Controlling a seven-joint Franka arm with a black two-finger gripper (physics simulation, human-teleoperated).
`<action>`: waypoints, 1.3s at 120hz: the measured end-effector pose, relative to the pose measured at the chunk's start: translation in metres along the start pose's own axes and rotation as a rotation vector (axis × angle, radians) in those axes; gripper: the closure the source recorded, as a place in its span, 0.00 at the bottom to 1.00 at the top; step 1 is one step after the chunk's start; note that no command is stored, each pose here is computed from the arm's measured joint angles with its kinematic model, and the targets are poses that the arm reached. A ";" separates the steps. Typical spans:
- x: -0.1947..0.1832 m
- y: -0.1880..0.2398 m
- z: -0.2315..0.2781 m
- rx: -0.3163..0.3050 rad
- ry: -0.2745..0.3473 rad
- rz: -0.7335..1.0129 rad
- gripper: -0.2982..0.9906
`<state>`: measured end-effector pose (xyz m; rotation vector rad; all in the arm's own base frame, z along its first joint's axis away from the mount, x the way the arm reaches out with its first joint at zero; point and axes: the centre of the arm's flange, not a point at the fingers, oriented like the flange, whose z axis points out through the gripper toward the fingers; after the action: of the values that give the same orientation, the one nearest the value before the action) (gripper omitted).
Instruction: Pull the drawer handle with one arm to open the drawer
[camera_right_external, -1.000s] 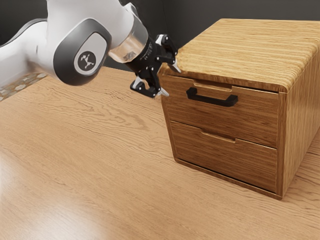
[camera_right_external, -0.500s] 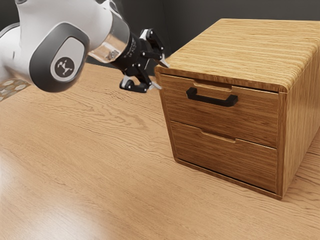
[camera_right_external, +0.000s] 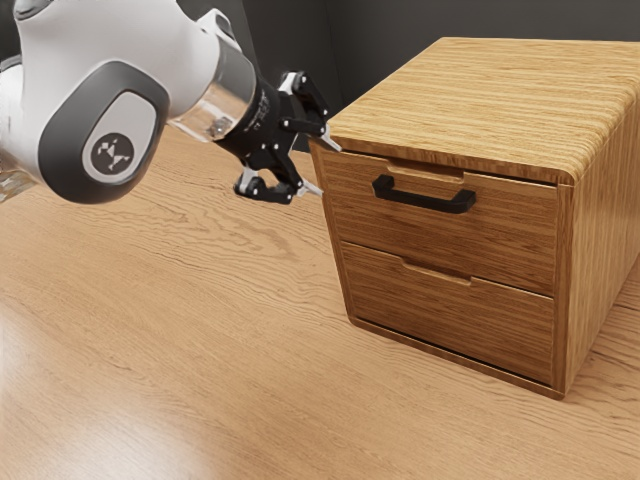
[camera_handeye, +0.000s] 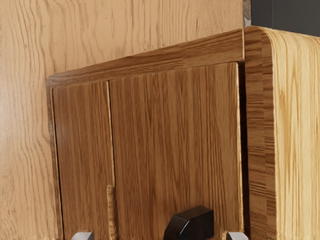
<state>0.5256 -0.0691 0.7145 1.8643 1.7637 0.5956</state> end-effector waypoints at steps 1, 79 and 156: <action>-0.002 0.000 0.000 0.000 -0.001 0.002 0.53; -0.042 0.006 0.045 -0.051 -0.043 0.039 0.54; -0.052 0.003 0.077 -0.029 -0.054 0.039 0.59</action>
<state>0.5730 -0.1260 0.6576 1.8813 1.6793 0.5772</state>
